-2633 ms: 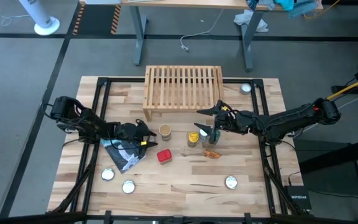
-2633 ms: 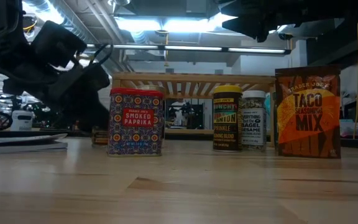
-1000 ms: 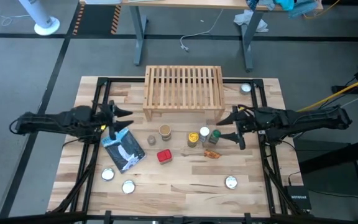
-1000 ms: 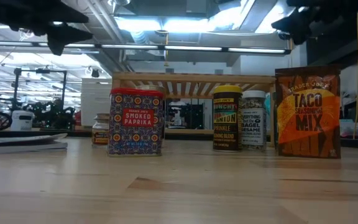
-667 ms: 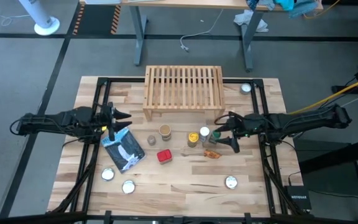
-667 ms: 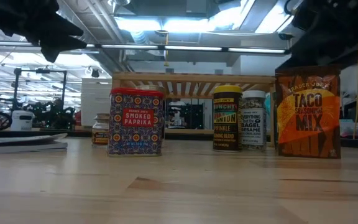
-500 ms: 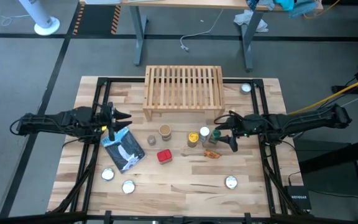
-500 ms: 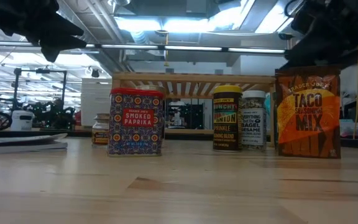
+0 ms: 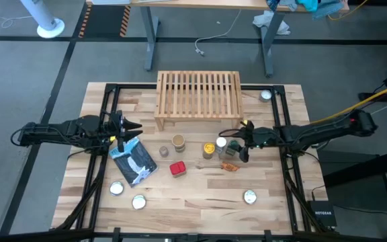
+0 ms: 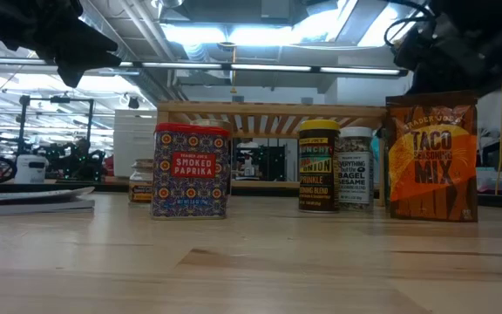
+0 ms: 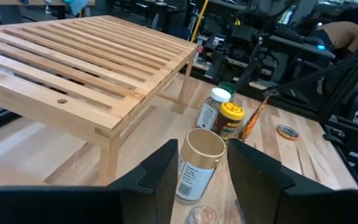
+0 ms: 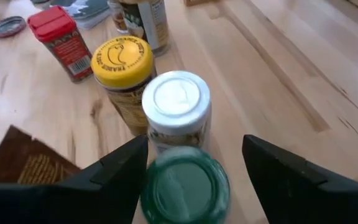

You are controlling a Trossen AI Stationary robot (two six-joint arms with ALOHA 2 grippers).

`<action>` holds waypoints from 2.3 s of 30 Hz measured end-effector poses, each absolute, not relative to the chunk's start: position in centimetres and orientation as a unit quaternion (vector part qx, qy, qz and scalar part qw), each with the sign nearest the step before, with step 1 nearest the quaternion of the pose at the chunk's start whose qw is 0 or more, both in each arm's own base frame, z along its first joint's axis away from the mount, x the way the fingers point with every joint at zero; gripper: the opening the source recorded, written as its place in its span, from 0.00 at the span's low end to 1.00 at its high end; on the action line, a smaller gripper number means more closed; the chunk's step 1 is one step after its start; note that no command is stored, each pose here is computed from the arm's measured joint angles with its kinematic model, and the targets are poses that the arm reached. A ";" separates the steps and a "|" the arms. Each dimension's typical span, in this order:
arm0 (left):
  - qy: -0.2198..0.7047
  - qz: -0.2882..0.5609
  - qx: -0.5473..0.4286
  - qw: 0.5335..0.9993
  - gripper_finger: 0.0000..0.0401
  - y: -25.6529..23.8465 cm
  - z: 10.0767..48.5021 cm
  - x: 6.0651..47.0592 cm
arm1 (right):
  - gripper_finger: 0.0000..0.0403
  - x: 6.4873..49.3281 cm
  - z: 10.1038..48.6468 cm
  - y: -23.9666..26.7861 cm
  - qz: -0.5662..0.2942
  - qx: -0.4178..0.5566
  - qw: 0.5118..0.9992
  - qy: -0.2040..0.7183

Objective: Shelf spices
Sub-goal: Adjust the seasoning bag and bottles

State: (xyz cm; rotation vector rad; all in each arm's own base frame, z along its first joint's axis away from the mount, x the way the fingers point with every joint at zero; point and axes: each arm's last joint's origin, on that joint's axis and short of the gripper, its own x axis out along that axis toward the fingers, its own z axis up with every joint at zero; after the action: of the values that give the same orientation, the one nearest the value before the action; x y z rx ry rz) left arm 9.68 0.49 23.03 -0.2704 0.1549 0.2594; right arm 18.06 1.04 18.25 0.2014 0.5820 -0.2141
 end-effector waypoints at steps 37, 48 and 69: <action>0.076 0.129 -0.142 0.978 0.33 0.5 23.0 9.7 | 0.67 18.6 15.6 1.1 -0.115 0.101 0.915 0.374; 0.077 0.129 -0.141 0.979 0.33 0.5 23.0 9.7 | 0.67 19.3 16.4 1.3 -0.093 0.117 0.933 0.327; 0.078 0.129 -0.137 0.979 0.33 0.5 23.0 9.7 | 0.67 22.2 14.4 1.5 -0.098 0.111 0.944 0.295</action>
State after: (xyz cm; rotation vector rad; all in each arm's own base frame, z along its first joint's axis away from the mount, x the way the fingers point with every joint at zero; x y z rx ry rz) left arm 9.69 0.49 23.00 -0.2760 0.1565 0.2598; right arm 22.18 1.47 14.36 0.2269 0.6016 -0.1998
